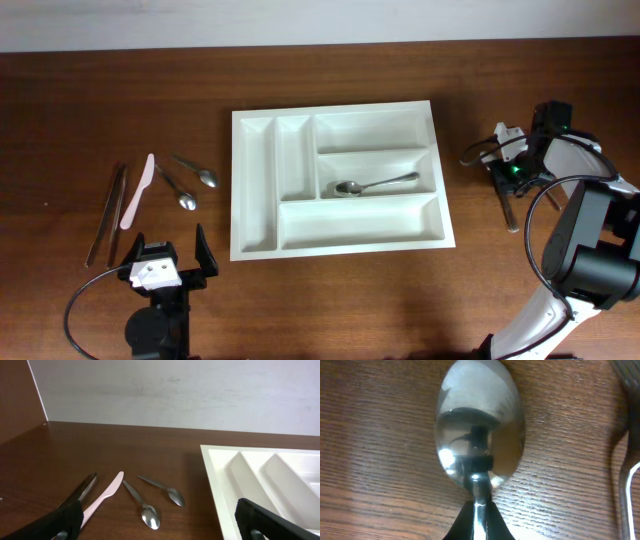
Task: Pack container
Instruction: 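Open the right gripper and return it to the right spoon, then grasp the second spoon and place it in the middle compartment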
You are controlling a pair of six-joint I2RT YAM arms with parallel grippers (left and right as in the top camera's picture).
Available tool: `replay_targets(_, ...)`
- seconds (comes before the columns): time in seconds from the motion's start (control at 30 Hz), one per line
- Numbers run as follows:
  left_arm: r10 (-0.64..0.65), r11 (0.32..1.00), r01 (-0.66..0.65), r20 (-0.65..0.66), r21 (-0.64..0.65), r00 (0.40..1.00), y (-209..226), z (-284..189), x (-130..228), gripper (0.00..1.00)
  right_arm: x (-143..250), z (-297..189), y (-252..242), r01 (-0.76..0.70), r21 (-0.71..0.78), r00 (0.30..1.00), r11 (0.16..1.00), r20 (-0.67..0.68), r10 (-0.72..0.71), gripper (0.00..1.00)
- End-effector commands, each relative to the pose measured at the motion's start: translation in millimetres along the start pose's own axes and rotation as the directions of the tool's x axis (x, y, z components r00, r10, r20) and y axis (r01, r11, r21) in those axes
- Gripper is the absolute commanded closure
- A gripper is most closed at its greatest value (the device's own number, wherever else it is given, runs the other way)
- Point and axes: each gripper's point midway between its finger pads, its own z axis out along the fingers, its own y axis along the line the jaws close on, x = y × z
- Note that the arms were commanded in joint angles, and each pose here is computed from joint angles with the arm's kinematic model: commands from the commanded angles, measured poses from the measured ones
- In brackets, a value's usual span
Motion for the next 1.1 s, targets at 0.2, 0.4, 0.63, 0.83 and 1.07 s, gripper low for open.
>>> replay_targets(0.2, 0.011, 1.000, -0.011, 0.006, 0.006, 1.000, -1, 0, 0, 0.01, -31, -33, -9, -0.020, 0.030, 0.997, 0.999, 0.075, 0.017, 0.96)
replay_targets(0.4, 0.012, 1.000, -0.012, 0.006, 0.006, 1.000, -1, 0, 0, 0.01, -91, -100, 4, 0.070, 0.058, 0.977, 0.996, 0.196, -0.080, 0.96)
replay_targets(0.63, 0.011, 1.000, -0.011, 0.006, 0.006, 1.000, -1, 0, 0, 0.01, -134, -160, 105, 0.494, -0.014, 0.828, 0.869, 0.312, -0.466, 0.96)
replay_targets(0.83, 0.012, 1.000, -0.012, 0.006, 0.006, 1.000, -1, 0, 0, 0.01, -121, -156, 196, 0.784, -0.042, 0.603, 0.619, 0.287, -0.744, 0.96)
replay_targets(1.07, 0.011, 1.000, -0.011, 0.006, 0.006, 1.000, -1, 0, 0, 0.01, -90, -125, 259, 0.909, -0.117, 0.417, 0.400, 0.257, -0.872, 0.96)
